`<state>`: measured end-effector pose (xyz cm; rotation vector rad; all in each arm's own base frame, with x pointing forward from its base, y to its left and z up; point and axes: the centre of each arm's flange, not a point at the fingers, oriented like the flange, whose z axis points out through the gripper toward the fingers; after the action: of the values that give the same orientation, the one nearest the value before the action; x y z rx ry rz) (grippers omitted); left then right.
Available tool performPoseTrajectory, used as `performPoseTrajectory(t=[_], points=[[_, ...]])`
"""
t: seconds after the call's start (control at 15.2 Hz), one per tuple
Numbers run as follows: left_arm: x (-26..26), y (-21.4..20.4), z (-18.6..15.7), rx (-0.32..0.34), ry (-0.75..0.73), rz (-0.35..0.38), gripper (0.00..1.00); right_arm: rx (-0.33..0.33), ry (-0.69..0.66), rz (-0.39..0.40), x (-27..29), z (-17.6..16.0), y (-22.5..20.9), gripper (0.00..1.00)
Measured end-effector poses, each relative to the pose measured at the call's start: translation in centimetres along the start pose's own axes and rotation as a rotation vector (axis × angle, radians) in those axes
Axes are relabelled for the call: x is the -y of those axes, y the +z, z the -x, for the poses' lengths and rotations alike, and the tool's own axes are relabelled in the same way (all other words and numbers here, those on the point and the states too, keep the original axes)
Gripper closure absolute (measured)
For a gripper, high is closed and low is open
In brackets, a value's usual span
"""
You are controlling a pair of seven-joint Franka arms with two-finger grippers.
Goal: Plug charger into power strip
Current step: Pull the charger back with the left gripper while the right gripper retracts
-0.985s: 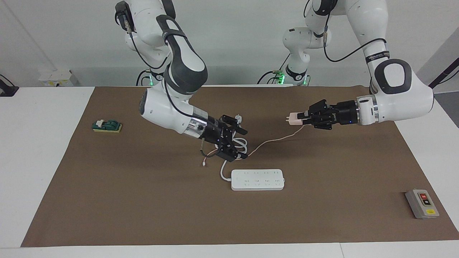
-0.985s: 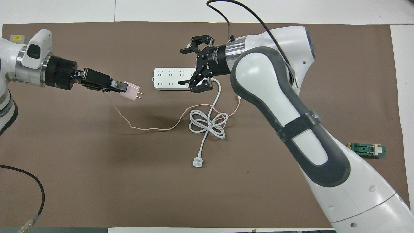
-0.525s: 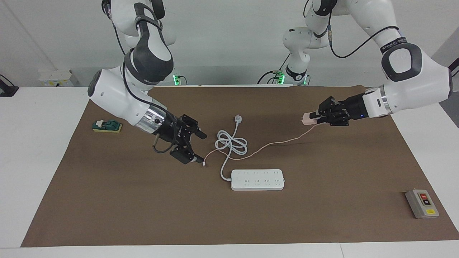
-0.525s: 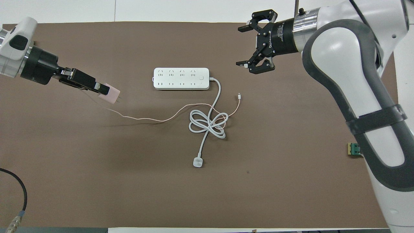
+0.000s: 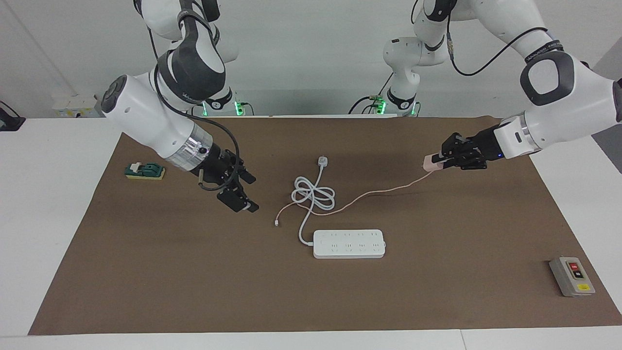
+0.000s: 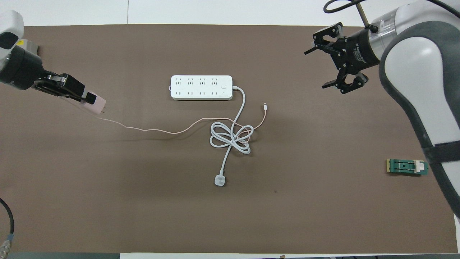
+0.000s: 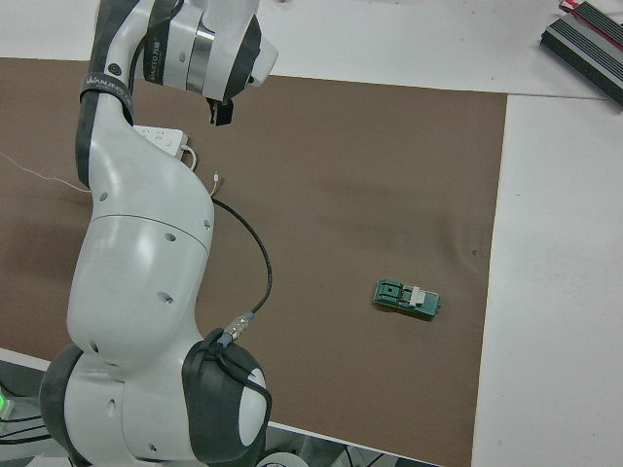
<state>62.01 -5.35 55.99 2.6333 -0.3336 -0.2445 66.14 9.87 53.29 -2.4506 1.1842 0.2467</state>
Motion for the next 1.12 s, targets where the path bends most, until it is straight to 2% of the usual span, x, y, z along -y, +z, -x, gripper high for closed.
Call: performPoseTrajectory(t=[0.13, 0.33, 0.53, 0.66, 0.85, 0.99, 1.12], points=[[-0.7, 0.1, -0.1, 0.003, -0.034, -0.011, 0.71, -0.041, -0.169, 0.066, -1.4, -1.1, -1.0, 0.0], [-2.0, 0.9, -0.4, 0.019, -0.062, -0.032, 0.71, -0.116, -0.472, 0.209, -2.9, -1.4, -2.7, 0.0], [-2.1, 0.1, -0.3, 0.006, -0.093, -0.085, 0.71, -0.165, -0.739, 0.322, -4.6, -0.7, -6.7, 0.0], [-2.1, -0.7, -0.4, -0.025, -0.14, -0.106, 0.71, -0.182, -0.816, 0.377, -6.1, 0.3, -9.8, 0.0], [-1.7, -2.0, -1.0, -0.115, -0.259, -0.145, 0.71, -0.198, -0.853, 0.401, -8.2, 2.6, -13.8, 0.0], [-1.6, -2.5, -1.3, -0.155, -0.335, -0.15, 0.71, -0.201, -0.876, 0.413, -9.7, 3.8, -15.2, 0.0], [-1.5, -3.1, -1.2, -0.175, -0.384, -0.185, 0.71, -0.182, -0.874, 0.424, -10.9, 4.4, -15.6, 0.0]])
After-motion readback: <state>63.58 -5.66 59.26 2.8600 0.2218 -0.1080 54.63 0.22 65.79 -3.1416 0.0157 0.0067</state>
